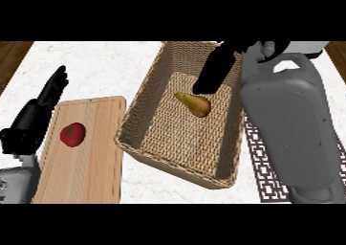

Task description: Pick the pear from the placemat and place it in the basket

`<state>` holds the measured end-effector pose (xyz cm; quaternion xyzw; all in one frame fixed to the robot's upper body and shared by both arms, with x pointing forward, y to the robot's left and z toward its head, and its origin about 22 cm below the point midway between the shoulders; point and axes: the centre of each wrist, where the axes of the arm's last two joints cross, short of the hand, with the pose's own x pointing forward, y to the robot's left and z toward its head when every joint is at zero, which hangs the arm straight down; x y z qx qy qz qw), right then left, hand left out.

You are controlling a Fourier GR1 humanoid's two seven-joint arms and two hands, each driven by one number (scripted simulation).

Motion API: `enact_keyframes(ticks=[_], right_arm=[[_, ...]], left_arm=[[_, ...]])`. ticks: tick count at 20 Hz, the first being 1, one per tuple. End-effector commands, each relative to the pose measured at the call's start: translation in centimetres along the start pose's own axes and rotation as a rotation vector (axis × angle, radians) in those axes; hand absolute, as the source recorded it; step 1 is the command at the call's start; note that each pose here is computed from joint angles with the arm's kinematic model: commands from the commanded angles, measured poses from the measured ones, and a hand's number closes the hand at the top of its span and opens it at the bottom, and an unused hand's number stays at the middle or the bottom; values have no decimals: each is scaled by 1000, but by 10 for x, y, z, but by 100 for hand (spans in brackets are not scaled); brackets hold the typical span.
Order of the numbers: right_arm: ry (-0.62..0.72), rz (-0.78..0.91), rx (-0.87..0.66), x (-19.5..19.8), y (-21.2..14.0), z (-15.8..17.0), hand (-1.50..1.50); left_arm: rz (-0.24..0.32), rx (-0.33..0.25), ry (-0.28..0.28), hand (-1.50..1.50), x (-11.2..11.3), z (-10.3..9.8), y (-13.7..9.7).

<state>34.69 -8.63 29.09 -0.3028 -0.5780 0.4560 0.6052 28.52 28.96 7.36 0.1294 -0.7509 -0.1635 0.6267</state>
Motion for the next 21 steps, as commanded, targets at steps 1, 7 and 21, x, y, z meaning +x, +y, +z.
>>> enact_keyframes(ticks=[1, 7, 21], right_arm=[[61, -57, 51, -3, -12, -5, -150], [17, -393, -152, -10, -19, 6, -150], [220, -759, -645, -148, -84, 50, -150]], left_arm=[[-14, 12, 6, 0, 5, 5, 6], [-4, -13, 6, 0, -13, 2, 4], [13, 13, 5, 0, -7, 2, 7]])
